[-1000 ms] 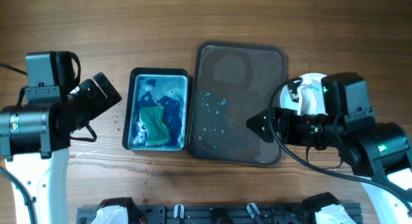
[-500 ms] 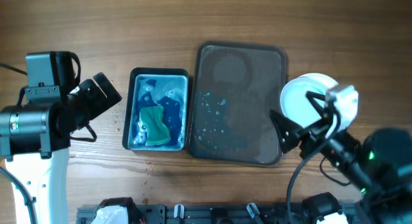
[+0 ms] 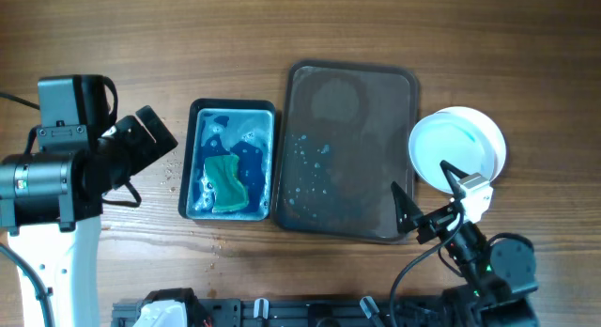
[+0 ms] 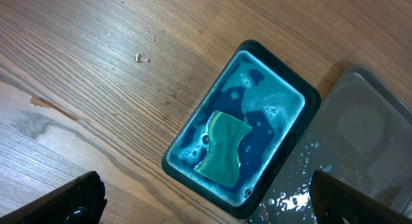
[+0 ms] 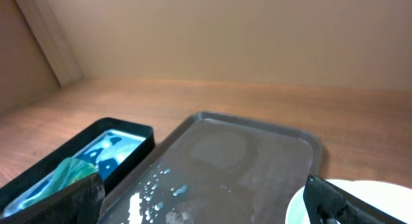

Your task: Clean dirty plates on tray and stack at the side

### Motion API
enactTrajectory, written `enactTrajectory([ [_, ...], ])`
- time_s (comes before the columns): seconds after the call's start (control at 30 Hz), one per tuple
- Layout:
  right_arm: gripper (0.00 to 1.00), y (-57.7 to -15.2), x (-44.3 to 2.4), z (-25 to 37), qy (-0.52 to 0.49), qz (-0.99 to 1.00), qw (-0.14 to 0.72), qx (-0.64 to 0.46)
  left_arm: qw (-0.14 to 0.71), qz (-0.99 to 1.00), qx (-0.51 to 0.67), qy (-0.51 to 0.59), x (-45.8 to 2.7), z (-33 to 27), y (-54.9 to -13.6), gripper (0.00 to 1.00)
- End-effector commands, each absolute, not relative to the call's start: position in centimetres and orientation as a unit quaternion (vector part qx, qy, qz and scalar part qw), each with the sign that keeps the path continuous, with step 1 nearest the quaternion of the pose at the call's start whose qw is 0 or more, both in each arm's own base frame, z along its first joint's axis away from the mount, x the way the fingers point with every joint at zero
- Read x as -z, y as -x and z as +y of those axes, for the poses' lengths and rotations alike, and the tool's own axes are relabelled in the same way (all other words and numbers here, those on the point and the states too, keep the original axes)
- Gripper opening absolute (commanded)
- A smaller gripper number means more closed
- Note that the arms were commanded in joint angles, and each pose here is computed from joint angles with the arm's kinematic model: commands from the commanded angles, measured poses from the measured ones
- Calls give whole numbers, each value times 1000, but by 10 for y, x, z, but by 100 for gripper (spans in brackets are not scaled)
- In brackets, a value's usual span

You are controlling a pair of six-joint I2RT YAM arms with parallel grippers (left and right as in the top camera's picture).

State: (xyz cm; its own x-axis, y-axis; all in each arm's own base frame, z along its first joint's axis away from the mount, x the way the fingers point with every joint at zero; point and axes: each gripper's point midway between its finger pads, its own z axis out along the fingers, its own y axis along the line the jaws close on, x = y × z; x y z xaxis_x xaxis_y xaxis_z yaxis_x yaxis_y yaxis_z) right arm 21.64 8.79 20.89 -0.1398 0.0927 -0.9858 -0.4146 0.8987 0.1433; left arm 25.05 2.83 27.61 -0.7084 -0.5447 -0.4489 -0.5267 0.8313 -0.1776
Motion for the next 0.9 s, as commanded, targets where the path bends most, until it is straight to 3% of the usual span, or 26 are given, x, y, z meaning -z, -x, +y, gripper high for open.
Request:
enactTrajectory([
  [0.0, 100, -221, -209, 85, 111, 691, 690, -186, 257, 924, 16, 284, -281, 29, -251, 100],
  [0.13, 100, -229, -204, 86, 110, 653, 725, -188, 257, 924, 16, 284, -281, 29, -251, 100],
  [0.33, 100, -231, -178, 84, 105, 694, 689, -179, 256, 924, 16, 284, -280, 29, -251, 100],
  [0.87, 100, -232, -176, 84, 106, 698, 685, -178, 256, 924, 16, 284, -280, 29, -251, 100],
])
